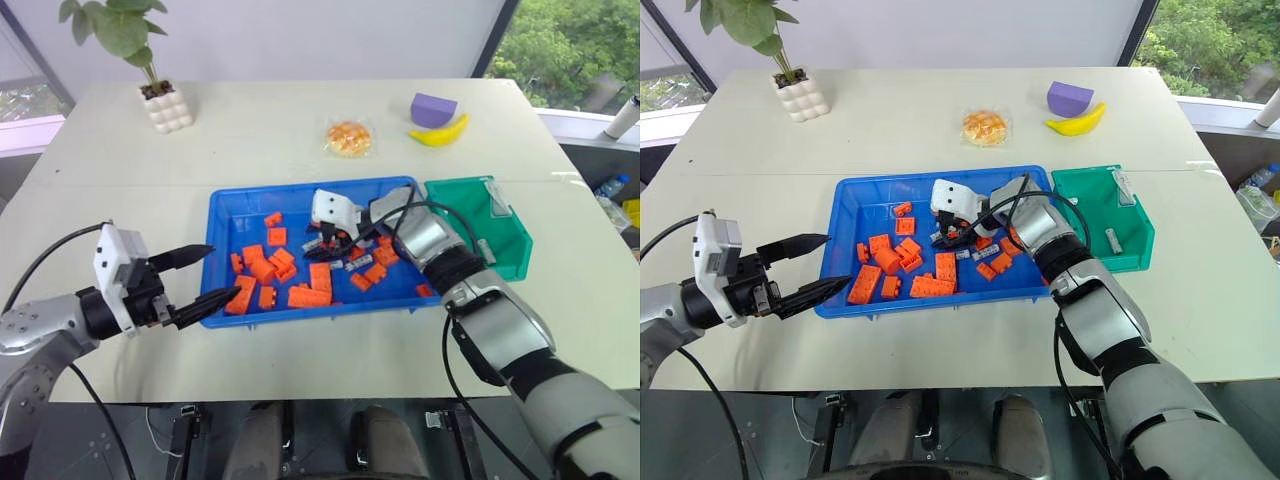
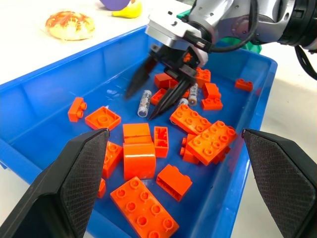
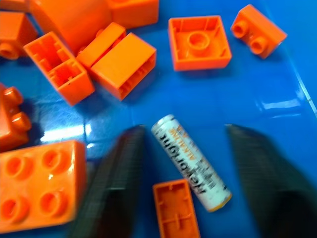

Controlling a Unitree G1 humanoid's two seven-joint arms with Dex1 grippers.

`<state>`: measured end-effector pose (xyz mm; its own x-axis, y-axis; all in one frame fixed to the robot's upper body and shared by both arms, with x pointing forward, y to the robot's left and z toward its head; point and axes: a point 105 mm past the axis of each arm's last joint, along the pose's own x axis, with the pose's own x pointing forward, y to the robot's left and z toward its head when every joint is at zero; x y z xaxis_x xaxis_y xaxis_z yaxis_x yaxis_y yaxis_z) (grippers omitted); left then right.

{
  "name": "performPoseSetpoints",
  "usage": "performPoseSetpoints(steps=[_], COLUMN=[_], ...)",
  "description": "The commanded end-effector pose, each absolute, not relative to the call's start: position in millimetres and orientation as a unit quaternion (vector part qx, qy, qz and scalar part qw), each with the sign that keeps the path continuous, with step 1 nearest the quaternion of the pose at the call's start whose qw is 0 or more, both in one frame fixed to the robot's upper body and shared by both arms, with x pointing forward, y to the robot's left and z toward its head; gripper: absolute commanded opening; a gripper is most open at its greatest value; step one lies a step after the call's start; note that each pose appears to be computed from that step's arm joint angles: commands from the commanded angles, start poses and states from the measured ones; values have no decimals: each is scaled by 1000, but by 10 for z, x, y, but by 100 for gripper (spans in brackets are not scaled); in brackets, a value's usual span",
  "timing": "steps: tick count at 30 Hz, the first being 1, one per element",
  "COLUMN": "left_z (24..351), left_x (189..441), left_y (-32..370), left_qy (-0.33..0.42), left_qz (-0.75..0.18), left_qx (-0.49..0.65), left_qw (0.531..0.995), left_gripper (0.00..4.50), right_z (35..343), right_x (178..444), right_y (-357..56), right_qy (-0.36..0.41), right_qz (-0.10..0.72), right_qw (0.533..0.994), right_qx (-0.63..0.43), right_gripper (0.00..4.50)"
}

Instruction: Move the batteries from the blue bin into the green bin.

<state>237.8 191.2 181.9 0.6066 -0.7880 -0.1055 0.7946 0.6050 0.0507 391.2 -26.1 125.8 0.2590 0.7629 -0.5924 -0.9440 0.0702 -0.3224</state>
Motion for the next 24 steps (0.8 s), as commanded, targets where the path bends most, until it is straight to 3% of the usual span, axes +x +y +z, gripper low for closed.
performPoseSetpoints(steps=[1, 2, 10, 16, 20, 24], left_z=[1911, 1912, 1935, 1982, 2100, 2229], left_x=[2341, 2343, 2366, 2395, 2496, 2665], left_y=[1879, 1880, 1863, 1809, 1718, 1598], left_qy=[17, 16, 11, 6, -17, -47], left_qz=[-446, -445, -447, -474, -505, -533], left_qx=[57, 57, 56, 55, 60, 59], left_qw=[893, 894, 893, 879, 861, 843], left_gripper=[450, 450, 450, 450, 450, 450], right_z=[1328, 1325, 1477, 1999, 2473, 2740], right_x=[3930, 3927, 3957, 4016, 4003, 3991], right_y=[-284, -285, -229, -258, -515, -922], right_qy=[133, 133, 109, 55, 22, 21], right_qz=[594, 595, 587, 566, 533, 476], right_qw=[713, 712, 728, 754, 780, 808], right_qx=[-349, -348, -338, -329, -328, -345], right_gripper=[55, 7, 6, 6, 6, 6])
